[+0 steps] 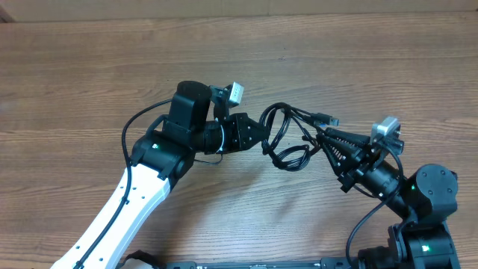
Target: Untangle cables
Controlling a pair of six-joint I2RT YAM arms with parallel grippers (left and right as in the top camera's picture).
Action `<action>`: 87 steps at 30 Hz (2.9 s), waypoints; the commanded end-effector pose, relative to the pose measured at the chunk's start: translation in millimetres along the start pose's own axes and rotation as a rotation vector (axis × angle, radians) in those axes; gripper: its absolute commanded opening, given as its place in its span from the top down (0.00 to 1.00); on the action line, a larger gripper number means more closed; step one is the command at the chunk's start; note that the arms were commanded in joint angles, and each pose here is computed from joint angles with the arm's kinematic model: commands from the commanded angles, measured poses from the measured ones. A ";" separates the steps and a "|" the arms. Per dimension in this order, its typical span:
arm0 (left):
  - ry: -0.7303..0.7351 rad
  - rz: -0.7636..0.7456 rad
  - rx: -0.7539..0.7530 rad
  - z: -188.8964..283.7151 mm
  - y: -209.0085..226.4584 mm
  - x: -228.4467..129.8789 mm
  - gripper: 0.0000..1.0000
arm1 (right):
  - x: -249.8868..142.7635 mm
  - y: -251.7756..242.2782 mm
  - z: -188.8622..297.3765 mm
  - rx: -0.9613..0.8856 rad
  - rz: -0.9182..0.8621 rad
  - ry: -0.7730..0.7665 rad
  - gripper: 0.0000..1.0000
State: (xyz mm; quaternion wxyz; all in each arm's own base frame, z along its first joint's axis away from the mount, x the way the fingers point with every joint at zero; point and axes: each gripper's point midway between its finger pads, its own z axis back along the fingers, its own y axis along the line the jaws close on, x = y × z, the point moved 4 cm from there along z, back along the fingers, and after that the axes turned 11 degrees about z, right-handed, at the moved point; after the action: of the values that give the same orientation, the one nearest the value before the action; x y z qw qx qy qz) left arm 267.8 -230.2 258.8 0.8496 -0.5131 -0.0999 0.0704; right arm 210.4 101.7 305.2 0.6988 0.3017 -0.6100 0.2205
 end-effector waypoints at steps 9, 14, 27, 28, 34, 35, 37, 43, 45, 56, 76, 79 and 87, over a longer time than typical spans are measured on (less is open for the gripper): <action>-0.056 -0.150 0.046 6.7 -0.7 3.3 0.96 | -15.9 -23.6 -8.1 -0.120 -0.066 0.088 0.89; -0.111 -0.119 0.153 8.8 16.9 8.5 0.96 | -27.8 -37.6 -8.4 -0.211 -0.097 0.137 0.94; -0.168 -0.173 0.312 15.2 41.1 14.0 0.96 | -42.4 -61.2 2.2 -0.411 -0.119 0.200 0.96; -0.174 -0.167 0.332 16.2 44.3 14.4 0.96 | -43.9 -63.1 3.4 -0.428 -0.121 0.207 0.96; -0.219 -0.153 0.418 21.9 56.5 18.6 0.96 | -51.8 -73.7 11.0 -0.527 -0.126 0.243 0.96; -0.220 -0.153 0.419 22.0 56.4 18.5 0.96 | -52.1 -74.5 11.6 -0.534 -0.125 0.244 0.96; -0.222 -0.153 0.420 22.1 56.6 19.0 0.96 | -53.5 -76.1 13.0 -0.550 -0.126 0.251 0.96; -0.244 -0.146 0.468 25.7 63.2 20.5 0.96 | -59.4 -83.9 20.3 -0.629 -0.127 0.281 0.96; -0.244 -0.144 0.474 26.1 64.3 20.3 0.96 | -59.6 -83.9 20.4 -0.630 -0.127 0.281 0.96; -0.244 -0.135 0.501 28.2 68.8 19.1 0.96 | -61.4 -86.3 22.9 -0.655 -0.127 0.291 0.96; -0.252 -0.025 0.429 23.8 60.5 18.4 0.96 | -52.5 -67.9 8.2 -0.478 -0.134 0.246 0.00; -0.274 0.041 0.407 23.0 58.0 20.2 0.96 | -50.2 -59.5 3.6 -0.405 -0.133 0.237 0.00; -0.328 0.176 0.293 19.2 41.2 29.2 0.96 | -26.0 -25.9 -10.2 -0.122 -0.093 0.136 0.00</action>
State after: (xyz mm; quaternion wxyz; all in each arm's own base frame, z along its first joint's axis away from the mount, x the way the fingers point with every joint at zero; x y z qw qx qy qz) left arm 290.2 -183.5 215.9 0.9012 -0.3335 -0.1876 0.2035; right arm 240.1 75.0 255.7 0.7964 0.2159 -0.5519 0.1207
